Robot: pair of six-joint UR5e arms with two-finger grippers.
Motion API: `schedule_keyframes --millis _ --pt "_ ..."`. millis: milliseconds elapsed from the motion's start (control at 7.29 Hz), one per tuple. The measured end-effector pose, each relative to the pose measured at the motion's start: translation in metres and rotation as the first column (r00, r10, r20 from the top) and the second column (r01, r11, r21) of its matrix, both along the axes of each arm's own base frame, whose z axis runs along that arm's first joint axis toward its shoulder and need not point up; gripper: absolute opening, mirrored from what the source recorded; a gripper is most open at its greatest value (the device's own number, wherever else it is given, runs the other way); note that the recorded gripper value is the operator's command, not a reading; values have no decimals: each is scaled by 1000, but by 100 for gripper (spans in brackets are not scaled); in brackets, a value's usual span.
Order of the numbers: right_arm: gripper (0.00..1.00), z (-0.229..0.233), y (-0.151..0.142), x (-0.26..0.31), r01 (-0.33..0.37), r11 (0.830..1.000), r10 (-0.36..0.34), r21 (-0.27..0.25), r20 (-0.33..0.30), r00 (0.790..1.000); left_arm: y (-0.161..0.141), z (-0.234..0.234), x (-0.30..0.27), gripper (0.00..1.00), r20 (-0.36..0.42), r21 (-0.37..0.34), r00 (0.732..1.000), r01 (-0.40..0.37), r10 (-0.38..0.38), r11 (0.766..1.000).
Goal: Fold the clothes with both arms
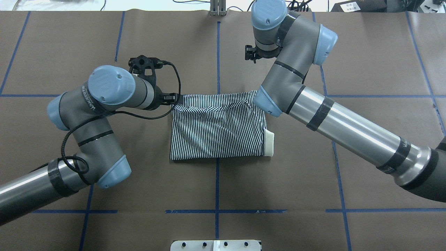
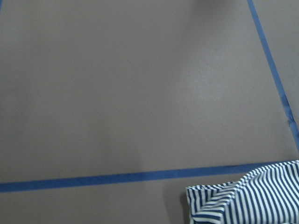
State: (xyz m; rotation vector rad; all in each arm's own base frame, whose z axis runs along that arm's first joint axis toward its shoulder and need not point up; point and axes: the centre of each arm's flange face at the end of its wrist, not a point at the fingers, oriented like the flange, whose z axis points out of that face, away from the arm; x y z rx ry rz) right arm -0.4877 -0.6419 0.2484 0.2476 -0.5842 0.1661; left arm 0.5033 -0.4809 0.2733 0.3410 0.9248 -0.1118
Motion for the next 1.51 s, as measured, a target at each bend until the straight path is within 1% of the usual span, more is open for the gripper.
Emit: schedule_keyframes --millis 137,274,549,823,960,1097,1371,1508 --pt "100 0 4 4 1 1000 -1 7 8 1000 14 -1 24 100 1 -20 1000 -2 2 1000" --pt "100 1 6 6 1 1000 -1 9 11 1000 20 0 42 100 11 -29 1000 3 -2 1000" --pt "100 1 7 7 1 1000 -2 10 12 1000 16 2 64 100 34 -40 999 7 -5 999" --pt "100 2 7 7 2 1000 -2 10 12 1000 0 13 69 100 72 -39 997 32 -30 999" --pt "100 2 7 7 2 1000 -2 9 11 1000 -15 15 65 100 86 -30 995 49 -46 998" --pt "100 4 7 7 3 1000 -3 8 9 1000 -37 15 62 100 104 -13 993 59 -57 998" --pt "100 7 9 6 5 1000 -5 6 8 1000 -91 23 52 100 141 33 987 72 -76 997" --pt "100 7 9 6 6 1000 -6 6 8 1000 -119 28 34 100 156 74 984 72 -83 995"
